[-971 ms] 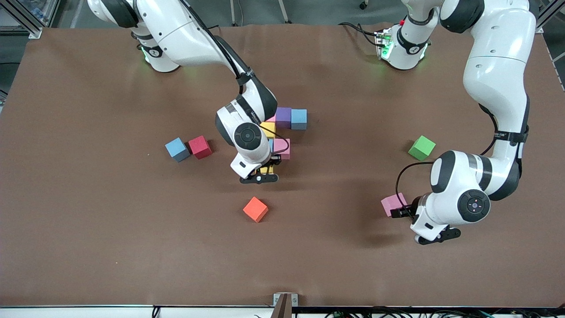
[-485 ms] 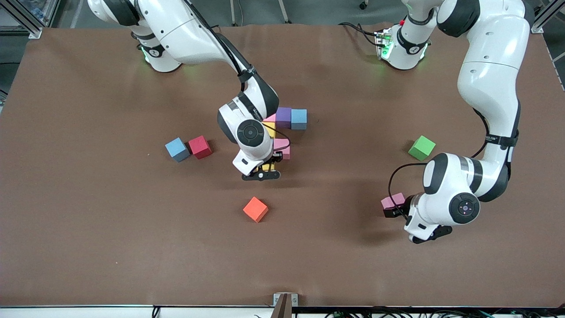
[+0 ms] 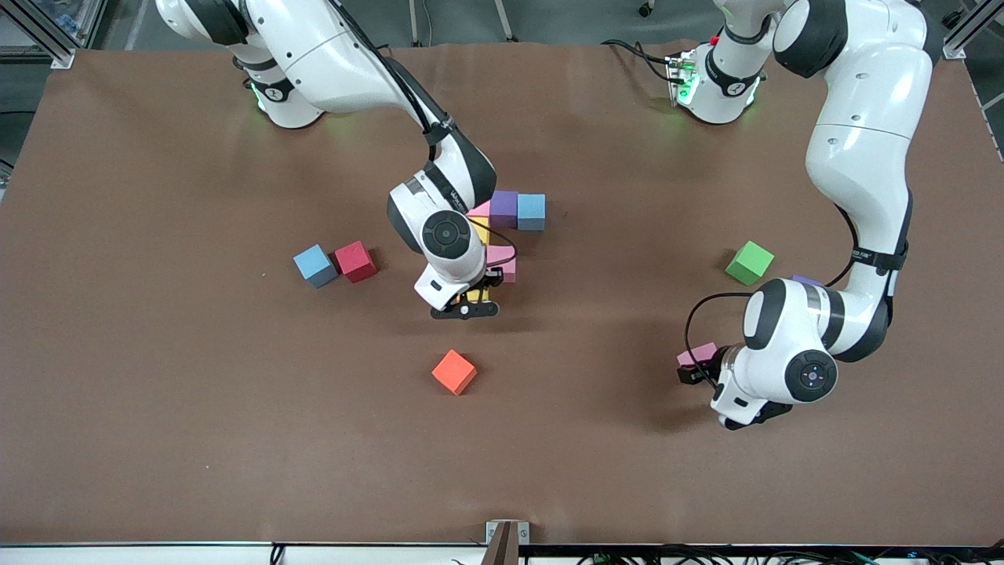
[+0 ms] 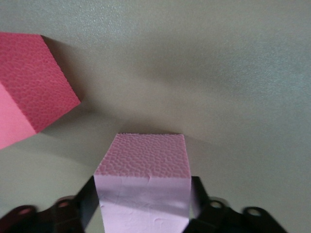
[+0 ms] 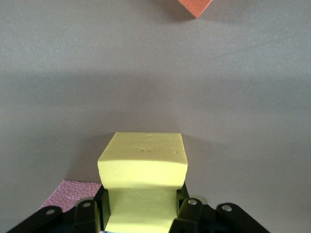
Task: Arrange 11 blocks into digit 3
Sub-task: 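Grasp the light pink cube with the left gripper and lift it, then carry the light pink cube toward the center with the left gripper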
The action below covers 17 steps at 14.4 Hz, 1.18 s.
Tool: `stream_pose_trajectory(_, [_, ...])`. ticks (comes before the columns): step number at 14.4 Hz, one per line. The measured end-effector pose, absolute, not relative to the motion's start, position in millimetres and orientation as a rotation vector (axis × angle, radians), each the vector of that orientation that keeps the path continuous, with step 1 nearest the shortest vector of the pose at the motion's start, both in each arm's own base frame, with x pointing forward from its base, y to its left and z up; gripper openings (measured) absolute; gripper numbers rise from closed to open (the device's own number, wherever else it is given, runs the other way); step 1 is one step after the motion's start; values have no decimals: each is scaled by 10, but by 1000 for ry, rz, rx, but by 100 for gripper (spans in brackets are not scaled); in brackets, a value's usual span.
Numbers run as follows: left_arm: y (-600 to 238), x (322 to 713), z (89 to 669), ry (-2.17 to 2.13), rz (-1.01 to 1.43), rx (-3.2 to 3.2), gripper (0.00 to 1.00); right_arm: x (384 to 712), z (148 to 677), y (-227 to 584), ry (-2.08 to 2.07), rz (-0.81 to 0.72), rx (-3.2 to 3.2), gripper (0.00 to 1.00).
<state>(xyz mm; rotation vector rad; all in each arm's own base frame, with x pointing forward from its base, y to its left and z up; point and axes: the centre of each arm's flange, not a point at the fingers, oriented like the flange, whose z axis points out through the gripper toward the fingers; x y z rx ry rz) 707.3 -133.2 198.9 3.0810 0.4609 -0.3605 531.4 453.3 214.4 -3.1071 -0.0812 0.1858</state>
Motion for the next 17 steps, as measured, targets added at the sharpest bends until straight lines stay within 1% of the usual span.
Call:
stream_pose_trajectory(1, [-1336,7072,1984,462,-361,3080,64,5311,2144,4534,-82,186,-3107,54])
stream_pose_trajectory(2, [-1346,7082,2009,465,-354,3079,59,5309,2143,4535,-82,187,-3107,54])
stream_pose_trajectory(4, [-1403,7131,2172,507,-314,3066,58,5307,2143,4536,-82,187,-3107,54])
stream_pose_trajectory(6, [-1557,7143,2539,555,-276,3042,55,5306,2142,4535,-72,189,-3106,54])
stream_pose_trajectory(9, [-1996,7013,3100,700,-263,2993,55,5304,2141,4533,-44,192,-3106,54])
stream_pose_trajectory(10, [-2141,6964,3167,739,-263,2983,55,5305,2140,4533,-42,193,-3106,54])
stream_pose_trajectory(13, [-2510,6822,3082,820,-289,2979,55,5305,2139,4529,-35,195,-3105,54])
stream_pose_trajectory(17, [-2706,6757,3119,951,-298,2935,55,5301,2137,4520,-25,199,-3105,54])
